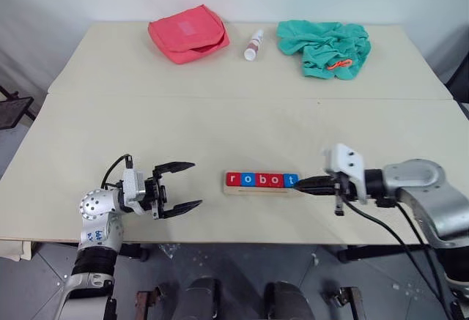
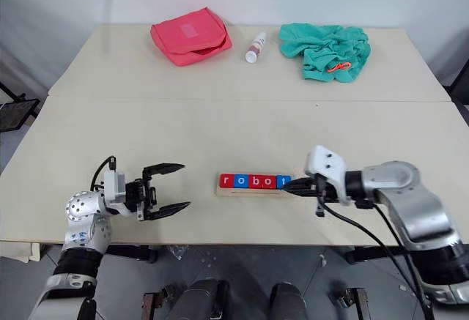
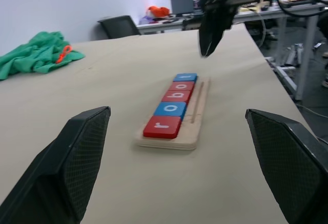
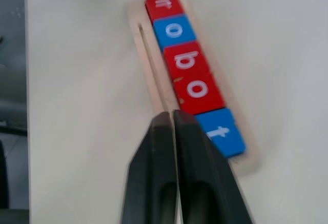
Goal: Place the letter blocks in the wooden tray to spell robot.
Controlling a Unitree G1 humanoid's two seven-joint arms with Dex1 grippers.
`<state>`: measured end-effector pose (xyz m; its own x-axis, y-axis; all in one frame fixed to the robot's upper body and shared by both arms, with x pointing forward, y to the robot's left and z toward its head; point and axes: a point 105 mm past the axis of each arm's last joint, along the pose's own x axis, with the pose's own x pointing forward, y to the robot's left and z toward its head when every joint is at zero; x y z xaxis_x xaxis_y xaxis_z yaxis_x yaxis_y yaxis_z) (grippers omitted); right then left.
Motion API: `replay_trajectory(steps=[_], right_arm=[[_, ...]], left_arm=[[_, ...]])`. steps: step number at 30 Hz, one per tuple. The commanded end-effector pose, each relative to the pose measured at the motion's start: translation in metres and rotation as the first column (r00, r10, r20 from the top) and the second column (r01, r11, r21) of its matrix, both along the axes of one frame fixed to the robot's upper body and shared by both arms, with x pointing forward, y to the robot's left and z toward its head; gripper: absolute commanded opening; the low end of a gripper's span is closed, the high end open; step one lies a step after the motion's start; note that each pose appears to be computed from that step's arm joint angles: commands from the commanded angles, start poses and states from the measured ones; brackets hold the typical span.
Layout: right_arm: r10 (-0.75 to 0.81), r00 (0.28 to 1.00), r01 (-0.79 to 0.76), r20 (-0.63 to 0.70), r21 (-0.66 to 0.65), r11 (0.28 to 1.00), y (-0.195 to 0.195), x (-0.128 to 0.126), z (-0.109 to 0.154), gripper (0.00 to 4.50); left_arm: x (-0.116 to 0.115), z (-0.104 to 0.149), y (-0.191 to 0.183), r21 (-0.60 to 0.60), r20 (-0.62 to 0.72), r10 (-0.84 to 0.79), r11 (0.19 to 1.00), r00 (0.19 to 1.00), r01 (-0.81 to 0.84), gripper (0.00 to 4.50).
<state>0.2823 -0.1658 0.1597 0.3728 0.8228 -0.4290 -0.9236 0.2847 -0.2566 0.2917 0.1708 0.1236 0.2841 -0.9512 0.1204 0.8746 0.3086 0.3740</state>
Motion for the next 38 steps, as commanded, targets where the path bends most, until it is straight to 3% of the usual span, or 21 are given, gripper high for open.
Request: replay_trajectory(steps=[1,7,10,16,28,38], right_arm=[[-0.007,0.996,0.006,0.085,0.01,1.0,-0.027,-0.001,0.009,1.32],[-0.009,0.993,0.002,0.115,0.058,0.998,-0.064,-0.005,0.003,3.42],[0.001,0.992,-0.013,0.122,0.103,0.995,-0.072,-0.006,0.004,4.47],[0.034,0.996,-0.045,0.085,0.133,0.99,-0.107,-0.016,-0.008,4.47],[-0.043,0.993,0.009,0.111,0.289,0.957,-0.124,-0.002,0.007,4.47],[-0.031,0.993,-0.005,0.116,0.305,0.952,-0.123,-0.003,0.01,4.47]], left_arm=[[0.005,0.006,0.012,0.059,0.053,0.09,0.994,0.995,-0.093,4.5],[0.014,0.018,0.027,0.033,0.085,0.21,0.976,0.974,-0.214,4.5],[0.011,0.023,0.03,0.015,0.089,0.196,0.98,0.977,-0.198,4.5],[0.005,0.036,0.052,-0.061,0.066,0.239,0.97,0.969,-0.236,4.5],[-0.007,0.037,0.059,-0.1,0.036,0.175,0.98,0.984,-0.171,4.5],[-0.012,0.033,0.057,-0.082,0.022,0.134,0.988,0.991,-0.132,4.5]])
